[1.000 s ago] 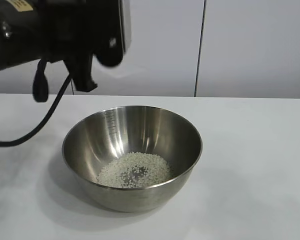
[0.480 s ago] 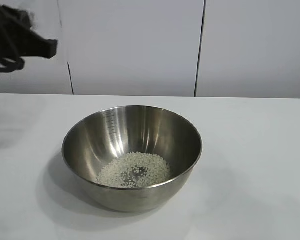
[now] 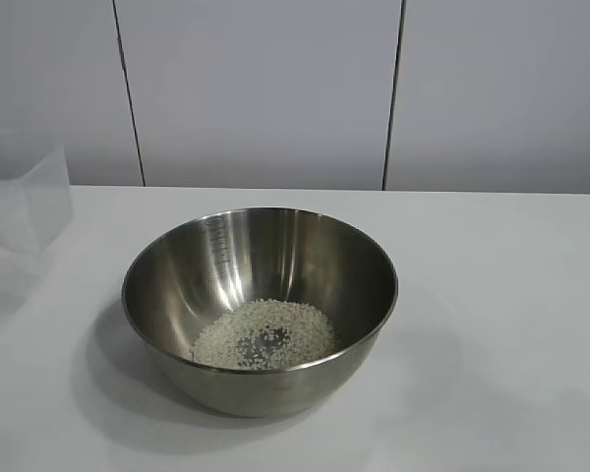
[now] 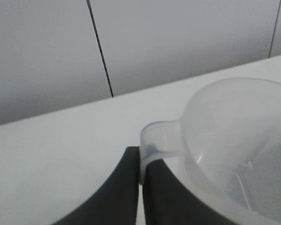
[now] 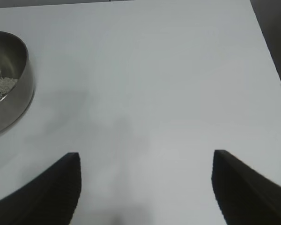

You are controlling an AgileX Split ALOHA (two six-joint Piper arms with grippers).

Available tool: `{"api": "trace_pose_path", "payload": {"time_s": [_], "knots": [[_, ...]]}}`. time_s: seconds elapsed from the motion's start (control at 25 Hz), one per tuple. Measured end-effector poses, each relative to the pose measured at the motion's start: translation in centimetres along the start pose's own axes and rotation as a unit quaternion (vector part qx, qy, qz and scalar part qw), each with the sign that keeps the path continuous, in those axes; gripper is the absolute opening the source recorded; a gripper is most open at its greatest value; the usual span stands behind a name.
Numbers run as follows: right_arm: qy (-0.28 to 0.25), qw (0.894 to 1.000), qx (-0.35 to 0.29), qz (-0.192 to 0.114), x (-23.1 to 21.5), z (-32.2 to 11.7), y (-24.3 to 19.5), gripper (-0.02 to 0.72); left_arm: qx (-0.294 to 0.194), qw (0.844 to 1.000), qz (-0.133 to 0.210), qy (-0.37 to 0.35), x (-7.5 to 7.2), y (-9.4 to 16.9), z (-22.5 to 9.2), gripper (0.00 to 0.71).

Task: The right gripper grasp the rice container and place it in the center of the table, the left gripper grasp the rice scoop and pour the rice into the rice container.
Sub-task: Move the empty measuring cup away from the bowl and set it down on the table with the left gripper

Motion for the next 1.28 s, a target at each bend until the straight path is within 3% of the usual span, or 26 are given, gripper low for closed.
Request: {"api": "trace_pose_path", "payload": {"time_s": [0.16,0.36,0.88,1.28], "knots": [[0.000,1.000,0.000,0.000,0.0,0.0,0.0,0.535,0.010,1.000,-0.007,0.022,-0.7,-0.8,-2.4,0.008],[0.000,1.000,0.000,0.000,0.0,0.0,0.0,0.535,0.058,0.997,-0.032,0.039,-2.4,-1.3,-5.8,0.008],[0.000,1.000,0.000,0.000,0.0,0.0,0.0,0.535,0.061,0.997,-0.027,0.042,-2.3,-1.5,-6.0,0.014],[0.000,1.000,0.000,0.000,0.0,0.0,0.0,0.535,0.058,0.997,-0.026,0.042,-2.2,-1.5,-5.9,0.218]]}}
Point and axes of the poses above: a point on each arm's last joint axis where the gripper is mounted, y pointing back along that axis away from the gripper, x along the wrist's bending axis when the last joint is at zero, z = x × y, the point moved 7 cm from there along -y, pointing out along that axis toward the gripper, and after that the axes turned 14 degrees about -y, right-handed, at the moved point
